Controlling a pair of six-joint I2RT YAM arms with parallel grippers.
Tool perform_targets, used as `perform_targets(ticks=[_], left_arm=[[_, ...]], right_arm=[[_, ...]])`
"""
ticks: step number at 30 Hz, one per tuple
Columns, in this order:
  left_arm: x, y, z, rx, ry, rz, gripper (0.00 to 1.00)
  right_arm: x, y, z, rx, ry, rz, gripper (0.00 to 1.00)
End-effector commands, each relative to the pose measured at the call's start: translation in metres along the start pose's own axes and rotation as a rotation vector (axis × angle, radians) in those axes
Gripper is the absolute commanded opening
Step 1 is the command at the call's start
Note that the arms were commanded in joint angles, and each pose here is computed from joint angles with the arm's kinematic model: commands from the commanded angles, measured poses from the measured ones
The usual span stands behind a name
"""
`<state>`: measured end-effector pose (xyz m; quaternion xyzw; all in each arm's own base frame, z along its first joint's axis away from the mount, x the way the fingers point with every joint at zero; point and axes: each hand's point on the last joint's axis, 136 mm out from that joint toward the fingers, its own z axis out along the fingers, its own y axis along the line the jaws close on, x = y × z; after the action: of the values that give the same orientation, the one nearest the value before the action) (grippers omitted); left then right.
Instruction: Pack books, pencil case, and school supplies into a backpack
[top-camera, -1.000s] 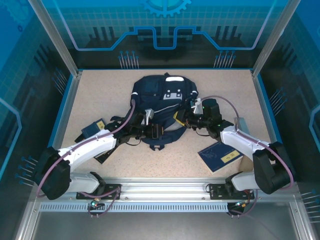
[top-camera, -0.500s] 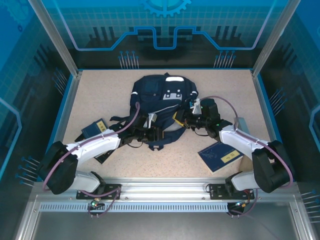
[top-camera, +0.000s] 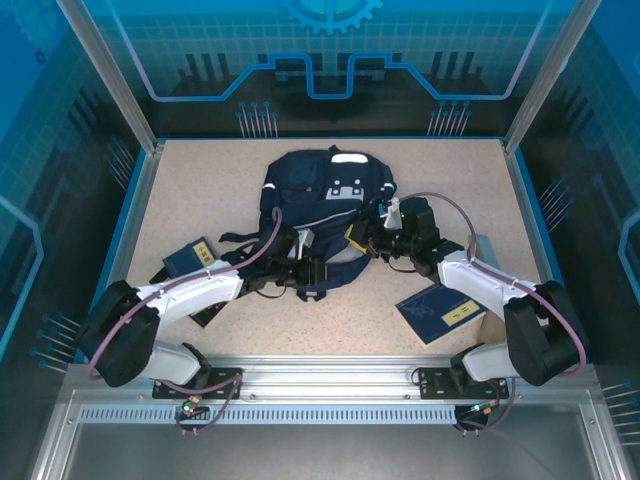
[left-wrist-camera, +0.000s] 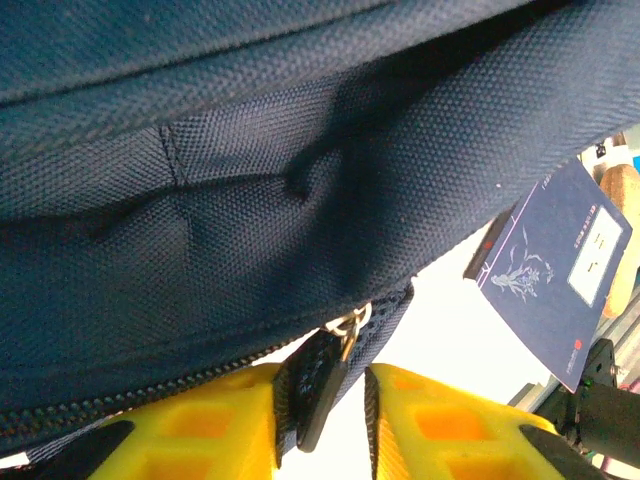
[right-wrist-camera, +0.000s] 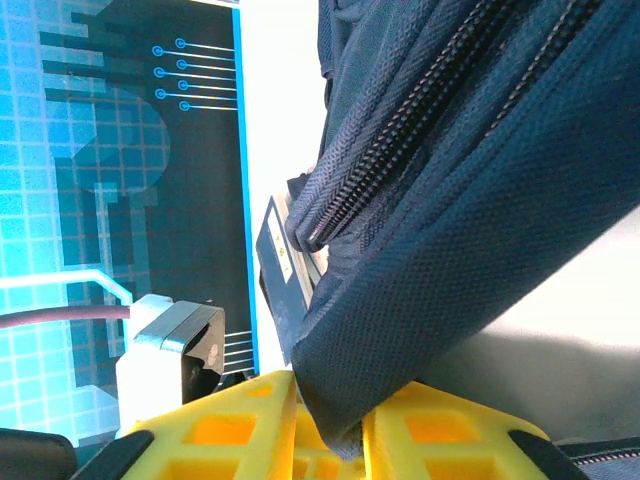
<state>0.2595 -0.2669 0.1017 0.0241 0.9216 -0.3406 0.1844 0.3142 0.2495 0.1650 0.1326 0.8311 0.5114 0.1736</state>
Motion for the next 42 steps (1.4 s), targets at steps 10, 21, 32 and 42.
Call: perform_targets(ticks=[10, 21, 32, 42], left_arm=[[-0.010, 0.013, -0.003, -0.091, -0.065, 0.030, 0.02], [-0.009, 0.063, -0.032, -0.342, -0.120, 0.038, 0.00], [-0.025, -0.011, -0.026, -0.049, -0.103, 0.198, 0.00], [-0.028, -0.061, -0.008, 0.066, -0.057, 0.271, 0.00]], right_arm=[[-0.013, 0.007, -0.011, 0.068, -0.071, -0.032, 0.13], [-0.046, -0.035, -0.041, 0.300, -0.201, 0.005, 0.07], [-0.038, -0.068, -0.071, 0.457, -0.213, 0.060, 0.63], [0.009, -0.070, -0.076, 0.404, -0.108, 0.295, 0.74]])
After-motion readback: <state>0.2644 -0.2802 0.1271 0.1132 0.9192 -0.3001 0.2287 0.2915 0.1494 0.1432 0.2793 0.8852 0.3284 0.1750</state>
